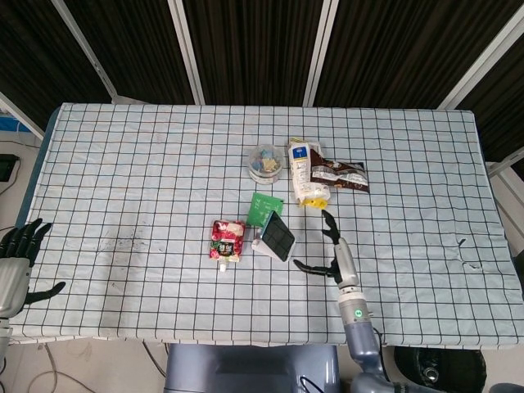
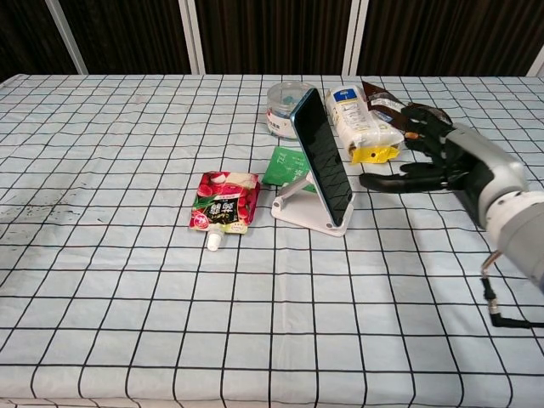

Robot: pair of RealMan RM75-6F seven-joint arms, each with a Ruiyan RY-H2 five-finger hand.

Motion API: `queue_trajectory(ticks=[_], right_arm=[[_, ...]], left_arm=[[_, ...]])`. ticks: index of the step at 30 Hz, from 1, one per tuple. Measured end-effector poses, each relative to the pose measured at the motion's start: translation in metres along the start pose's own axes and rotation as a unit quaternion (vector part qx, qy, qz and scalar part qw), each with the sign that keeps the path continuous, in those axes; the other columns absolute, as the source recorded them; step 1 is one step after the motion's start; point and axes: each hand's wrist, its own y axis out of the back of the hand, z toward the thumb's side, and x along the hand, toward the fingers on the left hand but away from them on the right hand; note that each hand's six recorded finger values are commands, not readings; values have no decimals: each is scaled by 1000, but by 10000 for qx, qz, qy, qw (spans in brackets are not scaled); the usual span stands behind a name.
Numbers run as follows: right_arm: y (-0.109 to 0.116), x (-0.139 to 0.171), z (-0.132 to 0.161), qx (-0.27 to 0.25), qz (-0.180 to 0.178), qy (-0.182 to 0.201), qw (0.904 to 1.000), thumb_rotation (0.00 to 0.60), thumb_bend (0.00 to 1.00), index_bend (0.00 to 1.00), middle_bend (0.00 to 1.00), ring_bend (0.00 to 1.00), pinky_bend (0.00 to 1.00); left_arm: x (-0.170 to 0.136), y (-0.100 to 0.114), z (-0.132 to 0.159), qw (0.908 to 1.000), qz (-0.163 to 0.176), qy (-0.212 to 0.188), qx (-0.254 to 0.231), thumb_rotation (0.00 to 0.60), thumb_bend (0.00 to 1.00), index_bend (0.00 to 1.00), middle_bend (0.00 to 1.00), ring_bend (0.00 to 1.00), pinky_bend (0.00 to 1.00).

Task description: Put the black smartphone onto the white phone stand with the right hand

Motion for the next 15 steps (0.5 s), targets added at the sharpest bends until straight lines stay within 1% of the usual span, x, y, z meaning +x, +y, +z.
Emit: queue_trajectory(ticks=[2,5,8,9,11,12,14,15], right_arm=[[17,4,3,166,-56,27,9998,600,66,0,0,0,141],[49,10,7,601,-120,58,9981,600,72,0,0,0,141],[84,19,9,1314,-147,79,9912,600,71,0,0,0,141],[98,24,9,1654,-142,80,9861,600,71,0,0,0,141],[120,32,9,2213,-125,65,9751,600,72,0,0,0,141],[134,38,9,2601,-106,44,9655,600,72,0,0,0,141],[152,50,8,3186,-73,-12,9478,600,70,0,0,0,141],[162,58,6,3551,-45,-64,9348,600,69,0,0,0,141]], left_arm=[[0,0,0,10000,-5,6,9,600,0,0,0,0,0],[0,-1,-1,10000,-14,14,49,600,0,0,0,0,0],[0,-1,-1,9999,-20,24,99,600,0,0,0,0,0],[0,-2,-1,9999,-29,30,107,600,0,0,0,0,0],[0,-2,-1,9999,-37,39,119,600,0,0,0,0,0],[0,-2,0,9999,-38,40,136,600,0,0,0,0,0],[-1,-2,0,9998,-38,33,176,600,0,0,0,0,0],[-1,-2,0,9998,-39,25,216,600,0,0,0,0,0]])
